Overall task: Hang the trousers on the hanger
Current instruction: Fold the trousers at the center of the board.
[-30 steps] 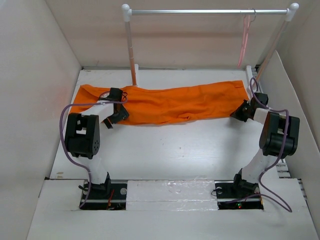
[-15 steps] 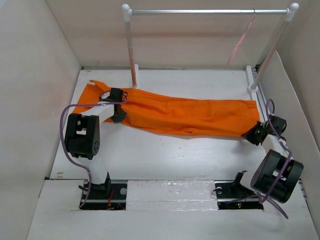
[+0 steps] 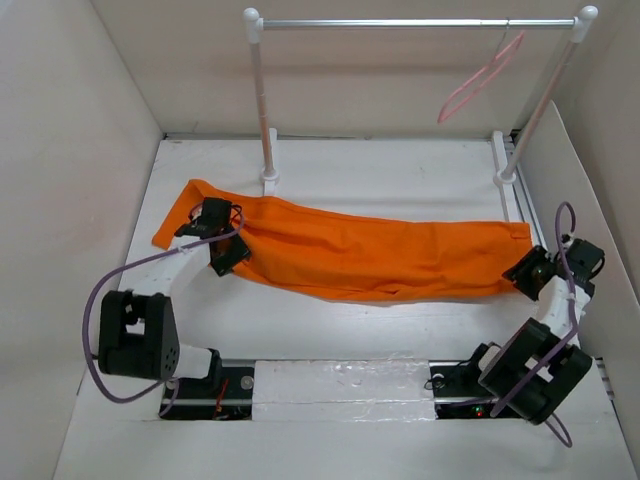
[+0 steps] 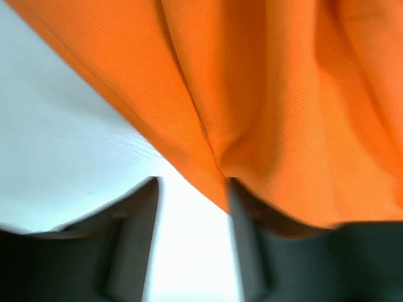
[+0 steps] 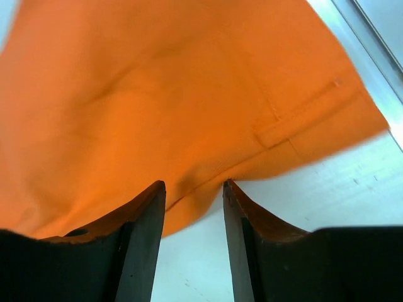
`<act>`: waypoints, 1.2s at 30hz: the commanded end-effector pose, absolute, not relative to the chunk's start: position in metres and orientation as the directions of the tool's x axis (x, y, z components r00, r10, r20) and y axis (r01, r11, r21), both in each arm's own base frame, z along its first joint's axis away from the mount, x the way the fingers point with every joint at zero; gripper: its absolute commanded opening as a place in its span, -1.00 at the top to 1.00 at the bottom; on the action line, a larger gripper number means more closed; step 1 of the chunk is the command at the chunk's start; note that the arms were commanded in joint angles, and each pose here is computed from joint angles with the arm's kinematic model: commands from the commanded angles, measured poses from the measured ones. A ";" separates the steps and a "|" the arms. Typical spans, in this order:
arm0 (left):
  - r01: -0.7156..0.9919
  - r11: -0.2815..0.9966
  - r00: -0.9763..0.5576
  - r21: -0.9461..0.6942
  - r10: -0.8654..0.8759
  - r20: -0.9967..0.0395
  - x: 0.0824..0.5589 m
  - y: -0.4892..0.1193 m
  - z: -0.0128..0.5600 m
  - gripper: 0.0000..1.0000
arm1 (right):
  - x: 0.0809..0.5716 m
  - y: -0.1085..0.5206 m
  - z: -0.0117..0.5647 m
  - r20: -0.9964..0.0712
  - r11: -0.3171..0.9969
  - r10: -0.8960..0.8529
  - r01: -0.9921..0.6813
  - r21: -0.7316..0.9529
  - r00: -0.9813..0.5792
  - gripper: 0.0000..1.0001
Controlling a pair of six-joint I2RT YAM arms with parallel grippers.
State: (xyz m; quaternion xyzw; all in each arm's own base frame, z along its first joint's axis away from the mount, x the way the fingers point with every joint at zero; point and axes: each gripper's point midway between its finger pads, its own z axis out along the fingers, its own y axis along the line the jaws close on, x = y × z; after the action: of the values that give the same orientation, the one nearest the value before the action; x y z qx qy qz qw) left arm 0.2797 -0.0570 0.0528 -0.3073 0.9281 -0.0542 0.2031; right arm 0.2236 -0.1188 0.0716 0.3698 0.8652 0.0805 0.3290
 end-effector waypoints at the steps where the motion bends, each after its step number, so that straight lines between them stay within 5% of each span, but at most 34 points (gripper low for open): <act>1: -0.521 0.819 -0.687 -0.240 -0.570 -0.450 0.287 -0.044 0.100 0.05 | 0.256 -0.105 0.117 -0.630 0.828 0.556 0.424 0.366 -0.542 0.05; 5: -0.585 0.776 -0.532 -0.236 -0.587 -0.611 0.303 -0.013 0.143 -0.09 | 0.273 -0.062 0.145 -0.684 0.889 0.457 0.264 0.374 -0.569 0.16; 7: -0.630 0.738 -0.477 -0.240 -0.612 -0.631 0.310 0.001 0.146 -0.08 | 0.278 -0.036 0.148 -0.700 0.906 0.409 0.172 0.386 -0.586 0.60; 8: -0.651 0.714 -0.446 -0.255 -0.633 -0.633 0.318 0.008 0.149 -0.08 | 0.285 -0.010 0.154 -0.726 0.920 0.350 0.069 0.386 -0.592 1.00; 9: -0.722 0.641 -0.403 -0.260 -0.696 -0.594 0.329 0.032 0.134 -0.05 | 0.287 0.028 0.155 -0.745 0.906 0.289 -0.079 0.416 -0.602 1.00; 15: -0.812 0.513 -0.340 -0.279 -0.804 -0.489 0.349 0.074 0.101 -0.03 | 0.269 0.110 0.141 -0.744 0.870 0.022 -0.354 0.344 -0.668 0.97; 19: -0.794 0.470 -0.288 -0.386 -0.850 -0.441 0.366 0.085 0.092 -0.04 | 0.251 0.157 0.135 -0.753 0.806 -0.119 -0.505 0.307 -0.648 0.16; 20: -0.780 0.481 -0.304 -0.400 -0.851 -0.429 0.371 0.082 0.089 -0.04 | 0.248 0.164 0.134 -0.754 0.797 -0.142 -0.526 0.298 -0.642 0.09; 36: -0.829 0.458 -0.312 -0.321 -0.855 -0.414 0.406 0.101 0.044 0.05 | 0.216 0.221 0.120 -0.733 0.683 -0.269 -0.661 0.312 -0.624 0.05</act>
State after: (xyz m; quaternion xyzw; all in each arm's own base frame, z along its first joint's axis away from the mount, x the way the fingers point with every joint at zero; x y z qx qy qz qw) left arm 0.3909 0.0972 0.0345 -0.5216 0.8155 -0.0154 0.2505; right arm 0.2078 0.2119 0.1064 -0.2660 0.8698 0.2815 0.3059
